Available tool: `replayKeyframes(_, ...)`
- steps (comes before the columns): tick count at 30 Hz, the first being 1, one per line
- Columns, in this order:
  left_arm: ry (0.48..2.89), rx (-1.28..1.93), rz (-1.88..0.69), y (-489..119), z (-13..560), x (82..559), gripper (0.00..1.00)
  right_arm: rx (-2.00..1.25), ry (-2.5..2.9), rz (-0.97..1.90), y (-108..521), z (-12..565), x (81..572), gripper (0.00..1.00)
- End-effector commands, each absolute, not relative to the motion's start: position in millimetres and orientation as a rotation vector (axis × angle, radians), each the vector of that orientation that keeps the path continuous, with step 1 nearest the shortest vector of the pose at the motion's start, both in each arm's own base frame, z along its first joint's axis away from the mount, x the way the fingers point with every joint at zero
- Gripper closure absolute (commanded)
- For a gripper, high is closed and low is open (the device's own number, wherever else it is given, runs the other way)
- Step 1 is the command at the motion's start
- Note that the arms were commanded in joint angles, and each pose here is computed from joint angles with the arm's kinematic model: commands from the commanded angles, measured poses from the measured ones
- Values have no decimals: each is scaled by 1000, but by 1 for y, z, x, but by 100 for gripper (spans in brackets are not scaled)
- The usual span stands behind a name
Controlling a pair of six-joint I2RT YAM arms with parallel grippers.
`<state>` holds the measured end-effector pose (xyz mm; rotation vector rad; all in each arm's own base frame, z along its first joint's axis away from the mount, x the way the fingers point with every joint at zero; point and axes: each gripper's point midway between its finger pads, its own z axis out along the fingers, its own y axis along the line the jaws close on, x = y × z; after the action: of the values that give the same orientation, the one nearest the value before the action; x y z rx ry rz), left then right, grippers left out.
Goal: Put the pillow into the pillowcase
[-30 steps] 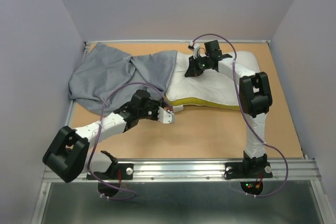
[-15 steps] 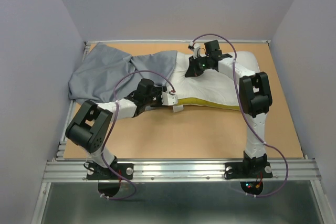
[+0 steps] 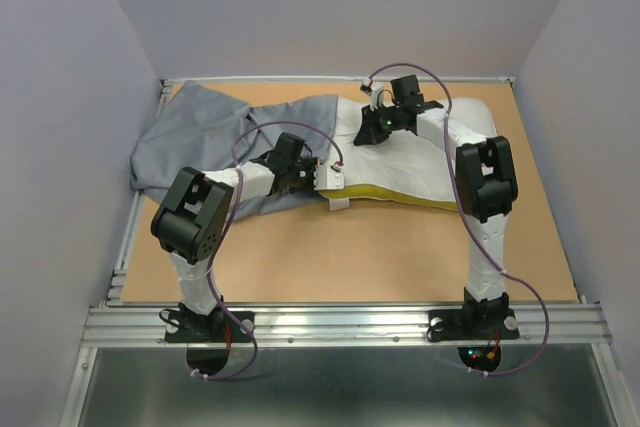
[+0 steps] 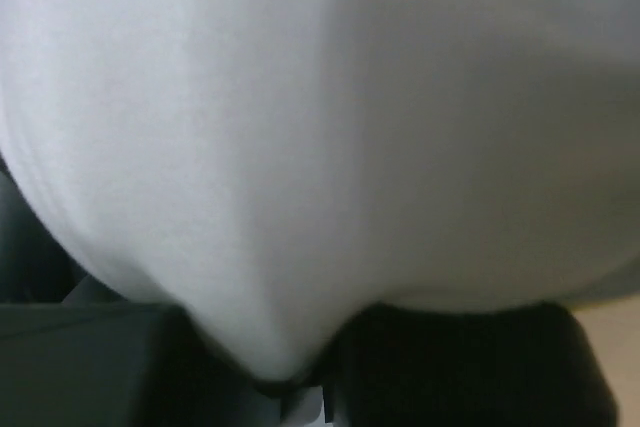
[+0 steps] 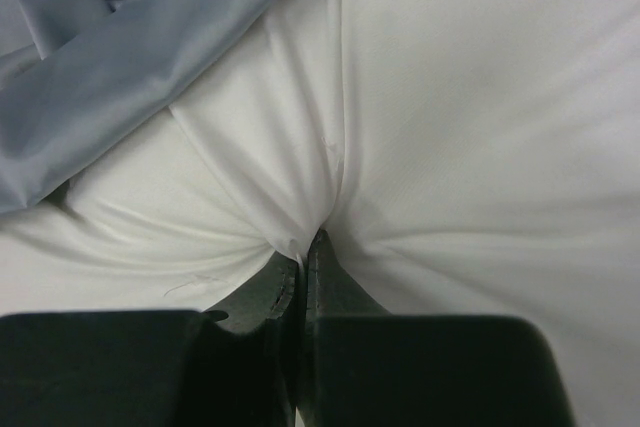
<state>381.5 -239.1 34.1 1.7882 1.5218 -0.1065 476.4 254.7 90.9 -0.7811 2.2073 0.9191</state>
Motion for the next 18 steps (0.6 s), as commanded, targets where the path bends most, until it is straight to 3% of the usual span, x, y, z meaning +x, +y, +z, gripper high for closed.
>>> replayKeyframes(1,1573,1884,-219,-229,36,364,99,-710,2227,928,254,100,488,99)
replayKeyframes(11,1338,1944,-292,-222,121,312,100,-530,2295,828,247,95,514,100)
replayKeyframes(18,1276,1977,-305,-222,143,291,100,-391,2335,708,234,88,532,99)
